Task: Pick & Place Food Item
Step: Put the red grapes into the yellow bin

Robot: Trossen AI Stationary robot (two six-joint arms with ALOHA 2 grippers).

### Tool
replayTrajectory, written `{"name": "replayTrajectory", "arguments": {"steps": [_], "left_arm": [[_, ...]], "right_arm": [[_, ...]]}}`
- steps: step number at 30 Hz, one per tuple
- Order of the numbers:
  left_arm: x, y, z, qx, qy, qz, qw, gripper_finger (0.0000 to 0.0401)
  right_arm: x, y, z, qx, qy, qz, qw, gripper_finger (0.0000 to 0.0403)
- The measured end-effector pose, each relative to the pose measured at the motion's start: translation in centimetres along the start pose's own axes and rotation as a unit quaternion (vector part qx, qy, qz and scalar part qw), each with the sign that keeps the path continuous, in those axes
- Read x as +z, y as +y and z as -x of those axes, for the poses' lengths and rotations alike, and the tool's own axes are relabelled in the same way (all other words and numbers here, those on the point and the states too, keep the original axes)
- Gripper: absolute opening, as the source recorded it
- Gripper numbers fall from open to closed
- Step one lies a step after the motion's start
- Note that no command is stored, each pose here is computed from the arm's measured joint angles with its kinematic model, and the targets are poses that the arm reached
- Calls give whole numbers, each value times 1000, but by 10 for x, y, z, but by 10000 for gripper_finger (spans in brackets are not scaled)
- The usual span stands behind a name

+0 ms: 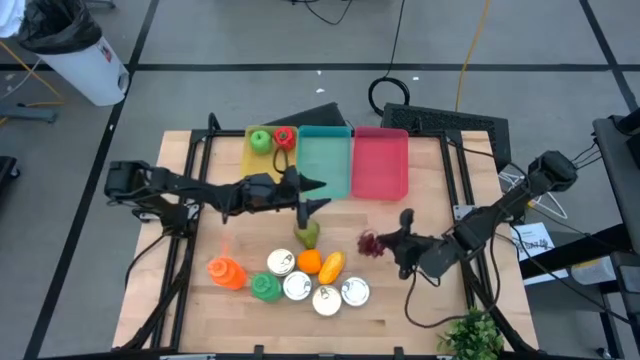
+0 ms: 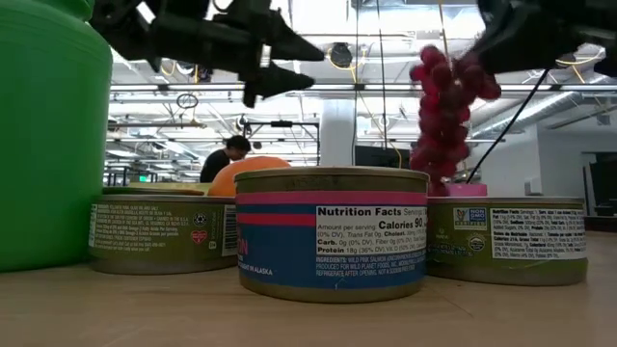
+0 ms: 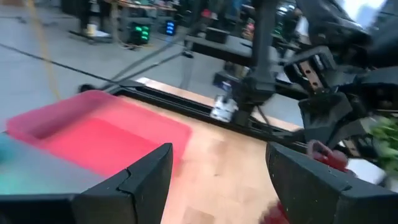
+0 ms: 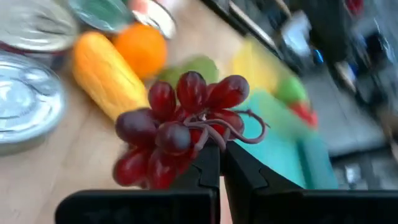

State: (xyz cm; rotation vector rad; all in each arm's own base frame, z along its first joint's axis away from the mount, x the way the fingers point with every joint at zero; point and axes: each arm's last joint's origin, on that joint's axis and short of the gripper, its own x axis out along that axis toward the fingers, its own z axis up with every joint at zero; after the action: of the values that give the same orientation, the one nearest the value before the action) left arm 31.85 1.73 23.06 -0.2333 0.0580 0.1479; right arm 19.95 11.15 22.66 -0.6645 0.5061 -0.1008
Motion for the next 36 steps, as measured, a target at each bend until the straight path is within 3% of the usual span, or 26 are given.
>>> {"name": "replayTrajectory", "arguments": {"steps": [7, 14, 17, 23, 29, 36], "left_arm": [[15, -16, -22, -110, 2, 6, 994, 267], [12, -41, -20, -167, 21, 12, 986, 267], [10, -45, -20, -164, 17, 7, 986, 267], [13, -47, -24, -154, 43, 54, 986, 267], [21, -53, -32, -130, 131, 45, 982, 267], [17, -62, -32, -120, 141, 29, 982, 266]], "right_arm": [[10, -5, -5, 53, -77, 151, 984, 0], [17, -10, -5, 20, -99, 145, 984, 0], [20, -12, -10, 5, -108, 145, 983, 0], [16, -6, -27, 1, -85, 180, 980, 0], [14, -4, -36, -2, -74, 197, 978, 0], [17, -5, -36, 6, -97, 191, 977, 0]]}}
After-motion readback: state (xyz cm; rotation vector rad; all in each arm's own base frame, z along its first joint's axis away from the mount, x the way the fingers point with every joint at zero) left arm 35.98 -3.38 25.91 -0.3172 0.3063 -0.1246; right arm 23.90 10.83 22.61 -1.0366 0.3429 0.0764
